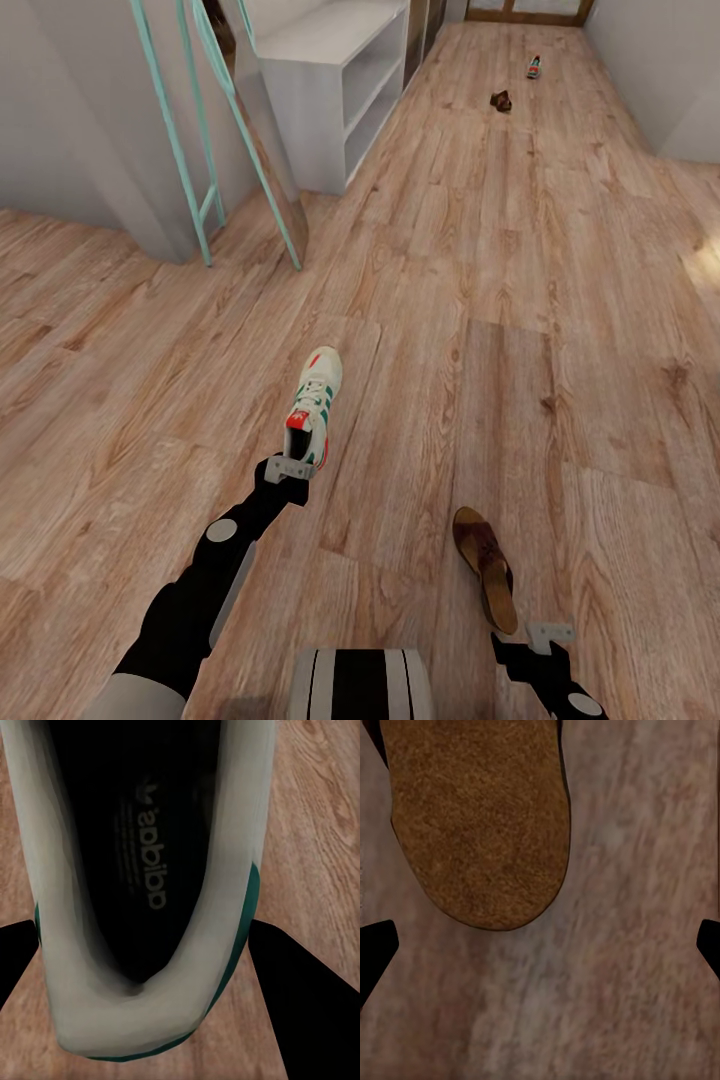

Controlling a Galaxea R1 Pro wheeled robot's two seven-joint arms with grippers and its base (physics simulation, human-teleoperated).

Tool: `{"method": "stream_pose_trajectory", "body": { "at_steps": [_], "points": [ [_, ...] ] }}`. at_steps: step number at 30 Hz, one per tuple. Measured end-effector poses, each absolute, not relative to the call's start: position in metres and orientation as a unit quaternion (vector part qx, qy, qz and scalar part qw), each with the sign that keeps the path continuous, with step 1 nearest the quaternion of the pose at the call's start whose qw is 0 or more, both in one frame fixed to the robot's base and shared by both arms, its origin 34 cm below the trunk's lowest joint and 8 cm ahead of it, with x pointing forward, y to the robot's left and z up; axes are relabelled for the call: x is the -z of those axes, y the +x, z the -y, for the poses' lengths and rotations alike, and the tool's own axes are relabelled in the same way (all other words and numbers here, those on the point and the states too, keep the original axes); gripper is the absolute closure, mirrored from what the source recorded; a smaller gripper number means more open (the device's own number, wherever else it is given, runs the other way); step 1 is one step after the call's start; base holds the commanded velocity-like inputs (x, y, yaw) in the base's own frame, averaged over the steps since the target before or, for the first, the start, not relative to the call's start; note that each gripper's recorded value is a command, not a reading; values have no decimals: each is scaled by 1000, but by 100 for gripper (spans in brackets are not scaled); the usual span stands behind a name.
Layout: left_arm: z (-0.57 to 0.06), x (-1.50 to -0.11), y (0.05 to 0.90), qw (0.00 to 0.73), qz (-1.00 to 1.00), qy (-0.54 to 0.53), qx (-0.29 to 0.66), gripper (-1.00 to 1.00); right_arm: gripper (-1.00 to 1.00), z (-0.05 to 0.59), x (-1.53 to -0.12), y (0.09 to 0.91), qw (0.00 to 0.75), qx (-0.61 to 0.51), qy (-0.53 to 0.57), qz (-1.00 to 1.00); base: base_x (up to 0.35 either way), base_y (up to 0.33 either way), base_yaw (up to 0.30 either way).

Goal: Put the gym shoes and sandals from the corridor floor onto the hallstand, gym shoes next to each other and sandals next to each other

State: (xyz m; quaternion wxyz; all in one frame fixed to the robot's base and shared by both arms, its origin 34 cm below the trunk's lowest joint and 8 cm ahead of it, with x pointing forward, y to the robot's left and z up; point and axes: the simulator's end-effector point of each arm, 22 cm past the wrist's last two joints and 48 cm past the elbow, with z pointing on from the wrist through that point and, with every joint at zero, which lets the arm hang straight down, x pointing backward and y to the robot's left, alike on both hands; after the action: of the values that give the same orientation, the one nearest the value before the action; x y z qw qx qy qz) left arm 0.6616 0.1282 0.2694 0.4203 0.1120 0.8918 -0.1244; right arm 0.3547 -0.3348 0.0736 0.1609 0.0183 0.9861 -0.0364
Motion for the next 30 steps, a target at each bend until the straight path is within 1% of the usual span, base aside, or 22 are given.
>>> {"method": "stream_pose_trajectory", "body": {
  "at_steps": [10,30],
  "points": [
    [-129,-270,662,421,-892,111,123,100,-100,334,-80,373,204,37,13,-978,0,0,0],
    [-130,-252,654,408,-898,110,125,100,-100,334,-72,362,193,37,12,-980,0,0,0]
  ]
}}
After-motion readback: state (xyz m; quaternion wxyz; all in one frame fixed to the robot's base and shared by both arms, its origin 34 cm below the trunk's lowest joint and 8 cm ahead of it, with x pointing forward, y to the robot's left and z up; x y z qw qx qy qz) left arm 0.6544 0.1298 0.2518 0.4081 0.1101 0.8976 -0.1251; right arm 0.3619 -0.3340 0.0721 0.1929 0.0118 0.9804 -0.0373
